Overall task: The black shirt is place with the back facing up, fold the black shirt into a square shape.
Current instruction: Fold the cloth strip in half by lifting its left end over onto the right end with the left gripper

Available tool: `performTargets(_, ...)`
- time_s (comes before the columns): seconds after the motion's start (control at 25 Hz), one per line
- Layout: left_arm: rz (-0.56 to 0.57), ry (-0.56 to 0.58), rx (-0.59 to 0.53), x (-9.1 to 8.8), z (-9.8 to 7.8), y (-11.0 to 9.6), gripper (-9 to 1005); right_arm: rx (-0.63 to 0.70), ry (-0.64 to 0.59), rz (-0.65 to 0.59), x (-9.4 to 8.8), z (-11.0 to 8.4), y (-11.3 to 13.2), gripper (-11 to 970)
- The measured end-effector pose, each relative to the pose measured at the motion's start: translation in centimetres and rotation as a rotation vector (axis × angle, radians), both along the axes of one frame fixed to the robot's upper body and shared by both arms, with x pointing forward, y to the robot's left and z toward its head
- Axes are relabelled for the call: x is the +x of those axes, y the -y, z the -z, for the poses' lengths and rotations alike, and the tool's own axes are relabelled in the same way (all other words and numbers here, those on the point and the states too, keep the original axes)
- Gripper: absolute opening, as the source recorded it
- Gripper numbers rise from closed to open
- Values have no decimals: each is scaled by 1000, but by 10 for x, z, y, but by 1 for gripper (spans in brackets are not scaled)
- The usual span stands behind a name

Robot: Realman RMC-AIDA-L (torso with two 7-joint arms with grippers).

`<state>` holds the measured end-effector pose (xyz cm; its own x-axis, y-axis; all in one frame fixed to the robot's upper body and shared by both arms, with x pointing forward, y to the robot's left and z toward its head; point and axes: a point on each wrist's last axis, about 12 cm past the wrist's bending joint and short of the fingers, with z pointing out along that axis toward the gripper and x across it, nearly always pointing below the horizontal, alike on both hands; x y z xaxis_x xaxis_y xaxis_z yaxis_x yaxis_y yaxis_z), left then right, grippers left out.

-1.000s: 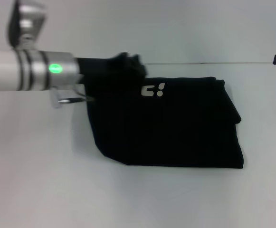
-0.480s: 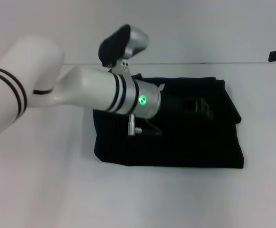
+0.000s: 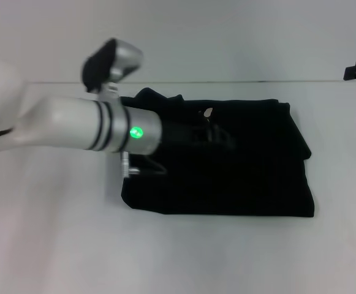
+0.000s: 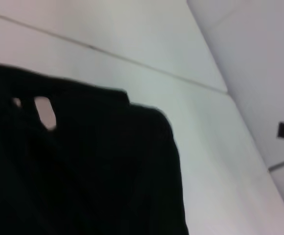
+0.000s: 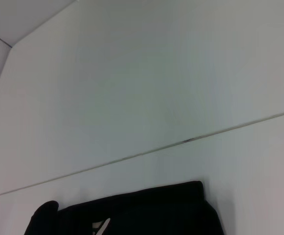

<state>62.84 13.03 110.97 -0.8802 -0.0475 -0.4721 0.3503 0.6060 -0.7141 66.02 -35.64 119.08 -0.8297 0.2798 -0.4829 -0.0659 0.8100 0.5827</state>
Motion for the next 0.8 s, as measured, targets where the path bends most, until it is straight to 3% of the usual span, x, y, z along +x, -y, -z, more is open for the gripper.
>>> performTargets(0.08, -19, 10, -29, -2, -4, -17, 64, 3, -6, -10, 1, -3, -1, 809)
performTargets(0.28, -95, -19, -123, -8, -5, -62, 252, 17, -26, -38, 2, -17, -2, 809)
performTargets(0.36, -95, -19, -123, -8, -5, -62, 332, 26, -37, -45, 3, -22, -3, 808)
performTargets(0.4, -161, -60, -175, -11, -3, -83, 373, 28, -39, -46, 3, -24, -3, 808)
performTargets(0.48, -190, -86, -199, -12, 0, -87, 453, 33, -47, -52, 4, -29, -4, 808)
performTargets(0.6, -232, -116, -218, -11, 4, -89, 652, 40, -50, -61, 6, -36, -8, 808)
performTargets(0.8, -293, -113, -211, -6, 10, -85, 671, 38, -51, -81, 11, -41, -17, 809)
